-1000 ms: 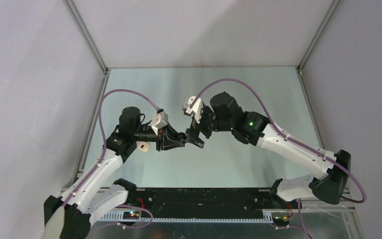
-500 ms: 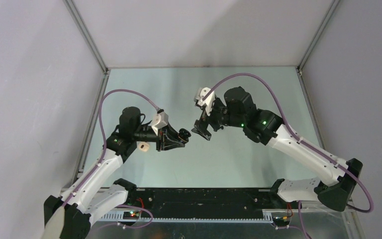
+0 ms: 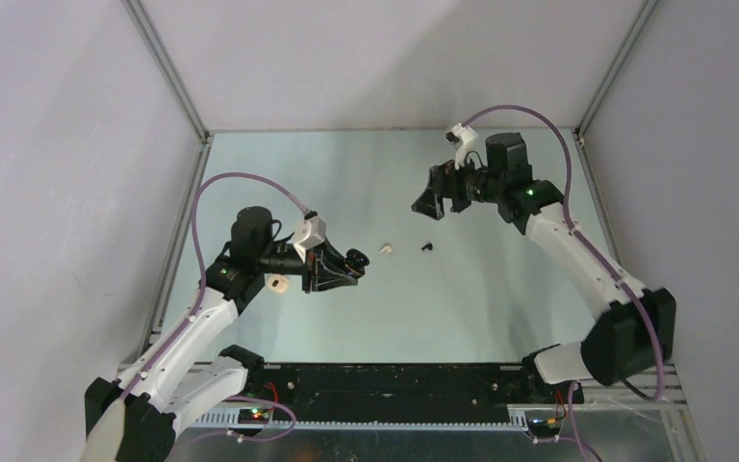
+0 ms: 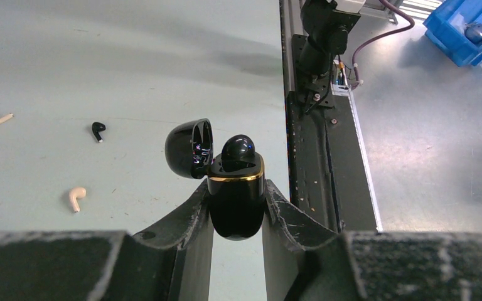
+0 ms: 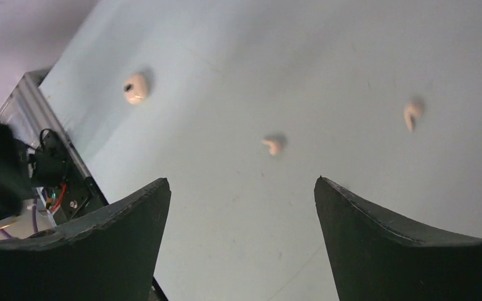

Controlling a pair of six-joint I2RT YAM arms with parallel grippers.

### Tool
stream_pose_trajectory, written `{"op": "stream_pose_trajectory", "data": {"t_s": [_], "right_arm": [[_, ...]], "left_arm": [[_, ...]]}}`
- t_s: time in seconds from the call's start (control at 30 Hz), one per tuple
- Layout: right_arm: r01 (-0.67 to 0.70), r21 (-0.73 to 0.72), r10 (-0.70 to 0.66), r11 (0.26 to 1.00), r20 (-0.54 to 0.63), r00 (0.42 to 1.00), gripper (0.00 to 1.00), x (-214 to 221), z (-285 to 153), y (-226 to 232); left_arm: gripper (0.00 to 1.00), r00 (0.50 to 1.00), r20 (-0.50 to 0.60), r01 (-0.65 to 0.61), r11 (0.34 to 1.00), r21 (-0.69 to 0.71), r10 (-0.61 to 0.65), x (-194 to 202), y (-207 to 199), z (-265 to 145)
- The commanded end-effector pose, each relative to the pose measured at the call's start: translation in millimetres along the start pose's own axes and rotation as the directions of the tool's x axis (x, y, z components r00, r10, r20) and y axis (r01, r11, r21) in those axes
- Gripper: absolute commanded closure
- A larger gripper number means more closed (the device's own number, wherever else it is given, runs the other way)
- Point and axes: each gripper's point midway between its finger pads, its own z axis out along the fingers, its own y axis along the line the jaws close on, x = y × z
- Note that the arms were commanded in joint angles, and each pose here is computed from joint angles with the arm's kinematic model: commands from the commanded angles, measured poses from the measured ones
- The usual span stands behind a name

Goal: Insert the wireless bluetooth earbuds into the charging case
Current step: Pick up the left earbud from the center of the board.

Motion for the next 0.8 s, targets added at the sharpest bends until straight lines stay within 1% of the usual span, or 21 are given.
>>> {"op": "stream_pose_trajectory", "data": {"t_s": [0.0, 0.07, 0.13, 0.23, 0.33, 0.43, 0.53, 0.77], "right_arm": [[-0.255, 0.023, 0.256, 0.967, -0.083, 0.963, 0.13, 43.1, 18.6, -37.2], [-0.278, 0.061, 0.285, 0.958, -0.141, 0.948, 0.15, 65.7, 28.5, -54.3], [-0.328, 0.123, 0.347, 0.937, -0.204, 0.915, 0.19, 94.6, 40.0, -75.3], [-0.387, 0.208, 0.43, 0.898, -0.234, 0.872, 0.21, 119.4, 46.7, -98.8], [-0.447, 0.269, 0.51, 0.853, -0.248, 0.824, 0.26, 140.2, 47.7, -118.7], [-0.483, 0.297, 0.556, 0.824, -0.262, 0.788, 0.31, 153.9, 45.0, -128.0], [-0.516, 0.31, 0.595, 0.799, -0.279, 0.754, 0.34, 168.3, 46.6, -135.3], [-0.565, 0.292, 0.635, 0.772, -0.306, 0.71, 0.39, 185.7, 59.1, -136.8]], "left_arm": [[1.0, 0.998, 0.021, -0.065, 0.998, 0.027, 0.065, -11.3, -5.8, -0.2], [1.0, 0.997, 0.022, -0.07, 0.997, 0.026, 0.069, -11.7, -6.0, -0.3], [1.0, 0.997, 0.021, -0.069, 0.997, 0.025, 0.069, -11.3, -5.9, -0.5], [1.0, 0.997, 0.022, -0.071, 0.997, 0.026, 0.071, -11.5, -6.2, -0.4], [1.0, 0.997, 0.021, -0.072, 0.997, 0.025, 0.071, -11.6, -6.4, -0.7], [1.0, 0.997, 0.02, -0.076, 0.997, 0.024, 0.075, -11.2, -6.0, -0.7], [1.0, 0.997, 0.018, -0.073, 0.997, 0.025, 0.072, -10.2, -5.4, -0.4], [1.0, 0.998, 0.015, -0.069, 0.997, 0.022, 0.069, -9.2, -4.1, -0.1]]}}
